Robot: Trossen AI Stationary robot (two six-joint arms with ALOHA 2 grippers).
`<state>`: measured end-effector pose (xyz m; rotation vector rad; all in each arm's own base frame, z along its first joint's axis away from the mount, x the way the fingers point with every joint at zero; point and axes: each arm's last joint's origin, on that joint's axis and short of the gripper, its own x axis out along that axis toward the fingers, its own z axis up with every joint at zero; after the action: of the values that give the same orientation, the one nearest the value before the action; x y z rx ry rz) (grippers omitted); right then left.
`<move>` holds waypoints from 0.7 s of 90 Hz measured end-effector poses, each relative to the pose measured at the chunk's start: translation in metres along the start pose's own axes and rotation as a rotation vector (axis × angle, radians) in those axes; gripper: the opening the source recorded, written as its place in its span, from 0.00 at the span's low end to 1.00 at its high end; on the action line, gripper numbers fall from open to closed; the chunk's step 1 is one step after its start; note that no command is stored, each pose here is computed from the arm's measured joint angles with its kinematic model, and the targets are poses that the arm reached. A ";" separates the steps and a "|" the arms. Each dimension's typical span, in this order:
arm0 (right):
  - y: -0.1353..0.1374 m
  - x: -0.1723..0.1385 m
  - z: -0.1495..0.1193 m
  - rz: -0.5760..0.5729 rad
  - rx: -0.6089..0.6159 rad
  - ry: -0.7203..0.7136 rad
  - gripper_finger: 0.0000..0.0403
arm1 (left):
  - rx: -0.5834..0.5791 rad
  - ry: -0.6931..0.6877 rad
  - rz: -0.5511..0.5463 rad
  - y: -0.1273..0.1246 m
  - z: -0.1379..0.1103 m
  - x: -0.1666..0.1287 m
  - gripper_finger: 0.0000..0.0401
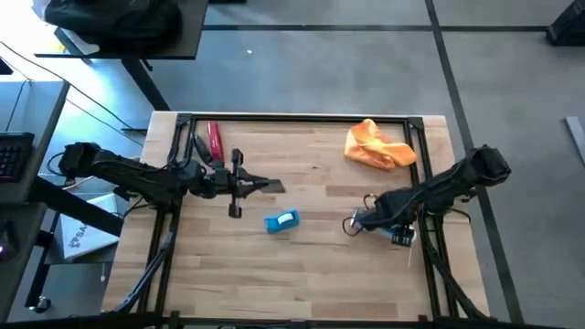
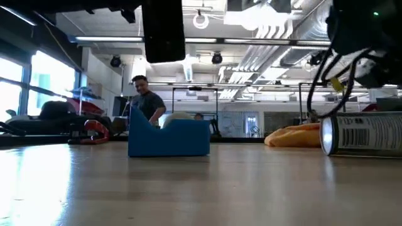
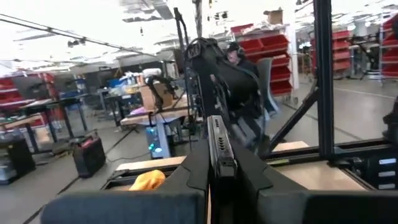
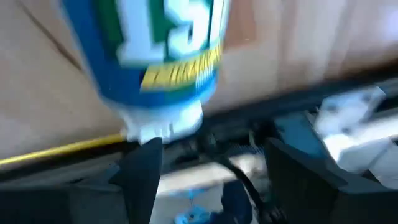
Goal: Apply microfiber cloth
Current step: Spray the back of the black cellphone using the white spray bottle
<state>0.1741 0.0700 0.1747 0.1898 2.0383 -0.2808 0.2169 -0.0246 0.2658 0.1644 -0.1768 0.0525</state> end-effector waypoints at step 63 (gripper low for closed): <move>0.002 -0.052 0.023 0.061 -0.050 -0.292 0.62 | -0.052 0.009 0.039 -0.017 0.001 -0.002 0.03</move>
<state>0.2184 0.0652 0.2102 0.1685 1.7449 -0.2061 0.2163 -0.0419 0.2639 0.1089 -0.1721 0.0875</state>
